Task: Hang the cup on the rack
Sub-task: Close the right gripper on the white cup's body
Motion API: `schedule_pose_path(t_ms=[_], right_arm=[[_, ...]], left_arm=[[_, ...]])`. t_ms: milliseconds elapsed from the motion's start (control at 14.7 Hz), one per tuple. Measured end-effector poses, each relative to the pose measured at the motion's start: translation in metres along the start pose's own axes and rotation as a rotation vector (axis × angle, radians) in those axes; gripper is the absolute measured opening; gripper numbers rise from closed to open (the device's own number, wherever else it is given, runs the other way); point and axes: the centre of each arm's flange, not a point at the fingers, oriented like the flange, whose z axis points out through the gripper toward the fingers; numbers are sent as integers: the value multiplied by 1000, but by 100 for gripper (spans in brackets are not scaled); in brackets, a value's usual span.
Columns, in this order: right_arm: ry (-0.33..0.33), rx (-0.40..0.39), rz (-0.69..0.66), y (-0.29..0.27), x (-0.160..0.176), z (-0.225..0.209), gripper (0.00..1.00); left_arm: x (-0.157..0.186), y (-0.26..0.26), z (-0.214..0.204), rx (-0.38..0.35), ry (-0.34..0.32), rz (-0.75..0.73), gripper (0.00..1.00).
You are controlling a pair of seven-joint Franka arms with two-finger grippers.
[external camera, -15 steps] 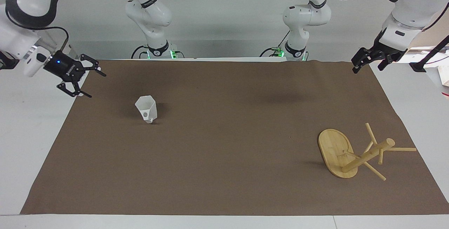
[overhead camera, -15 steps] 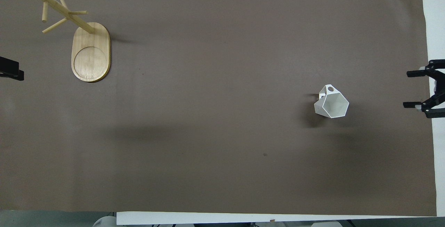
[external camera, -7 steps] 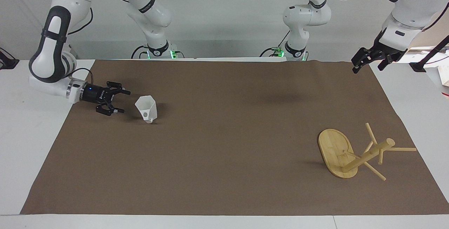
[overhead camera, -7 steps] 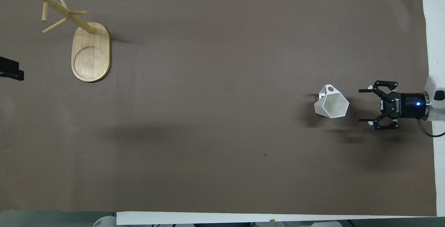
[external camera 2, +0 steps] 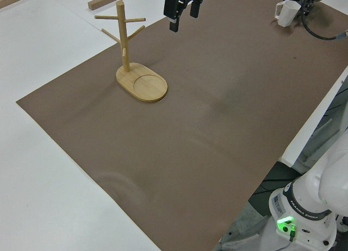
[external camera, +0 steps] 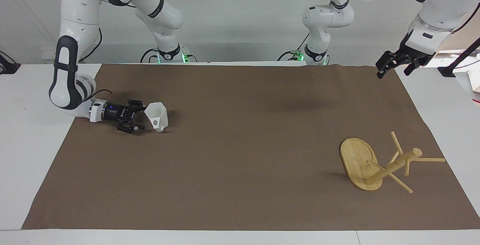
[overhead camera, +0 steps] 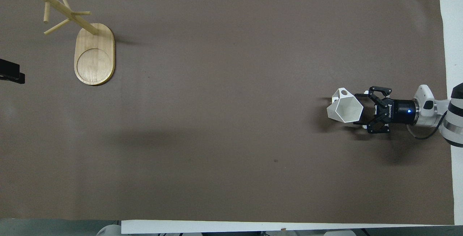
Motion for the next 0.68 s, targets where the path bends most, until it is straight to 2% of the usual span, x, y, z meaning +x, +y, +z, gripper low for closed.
schedule_pose_path(t_ms=[680], right_arm=[[11, 64, -21, 8, 9, 37, 100]], left_arm=[[0, 0, 0, 1, 0, 0, 100]])
